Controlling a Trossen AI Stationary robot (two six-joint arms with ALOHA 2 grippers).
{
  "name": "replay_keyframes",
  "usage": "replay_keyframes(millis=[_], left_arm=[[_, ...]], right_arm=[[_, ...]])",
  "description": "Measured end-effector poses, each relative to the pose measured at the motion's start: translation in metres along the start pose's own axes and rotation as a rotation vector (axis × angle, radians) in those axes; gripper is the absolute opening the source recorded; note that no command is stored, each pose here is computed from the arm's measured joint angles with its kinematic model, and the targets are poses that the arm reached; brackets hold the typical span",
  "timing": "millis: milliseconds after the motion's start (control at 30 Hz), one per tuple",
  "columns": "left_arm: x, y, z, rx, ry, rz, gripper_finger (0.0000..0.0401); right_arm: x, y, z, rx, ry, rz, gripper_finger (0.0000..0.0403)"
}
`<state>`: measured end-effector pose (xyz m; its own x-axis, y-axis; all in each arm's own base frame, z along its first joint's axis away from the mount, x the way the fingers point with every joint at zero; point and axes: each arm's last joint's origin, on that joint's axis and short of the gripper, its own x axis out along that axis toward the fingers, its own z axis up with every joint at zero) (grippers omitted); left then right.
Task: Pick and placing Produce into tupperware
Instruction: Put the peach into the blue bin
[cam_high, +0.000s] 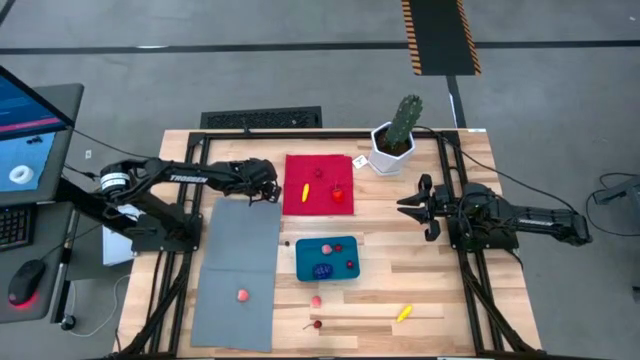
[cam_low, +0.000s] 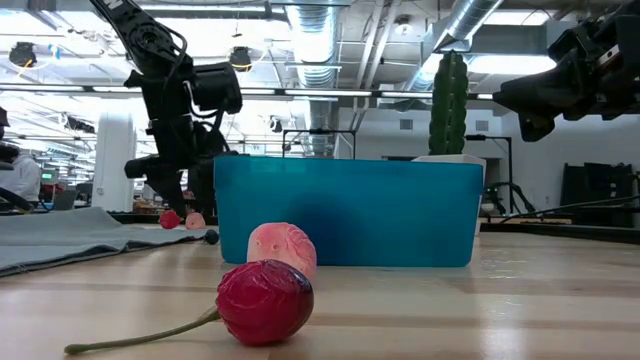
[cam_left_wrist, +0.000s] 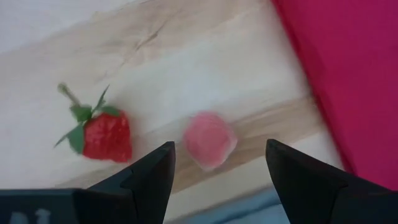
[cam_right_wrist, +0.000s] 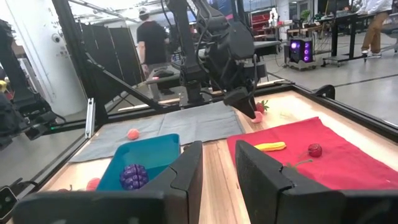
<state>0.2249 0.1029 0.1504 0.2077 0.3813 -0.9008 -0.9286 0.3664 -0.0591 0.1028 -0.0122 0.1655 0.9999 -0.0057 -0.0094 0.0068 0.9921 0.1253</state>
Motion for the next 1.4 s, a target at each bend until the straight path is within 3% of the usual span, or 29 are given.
replay_keyframes(millis=[367,700,900,1400], left_arm=[[0.0048,0.0037,0.0026,-0.002,0.009,0.017,0.0232],[0.0051,0.0044,0.0031,-0.004,0.019,0.008,0.0149],[0.0058,0.0048,0.005,0.004,0.045,-0.034,0.012],[0.0059,0.0039,0.0075,0.093,0.023,-0.053,0.0098]], right_arm=[[0.0,0.0,0.0,0.0,0.0,0.0,0.0118],[0.0,0.0,-0.0003,0.001,0.004,0.0,0.0118],[0.0,-0.0001,-0.0006,0.001,0.007,-0.001,0.0118],[0.0,-0.0001,-0.0007,0.002,0.008,-0.001,0.0118]])
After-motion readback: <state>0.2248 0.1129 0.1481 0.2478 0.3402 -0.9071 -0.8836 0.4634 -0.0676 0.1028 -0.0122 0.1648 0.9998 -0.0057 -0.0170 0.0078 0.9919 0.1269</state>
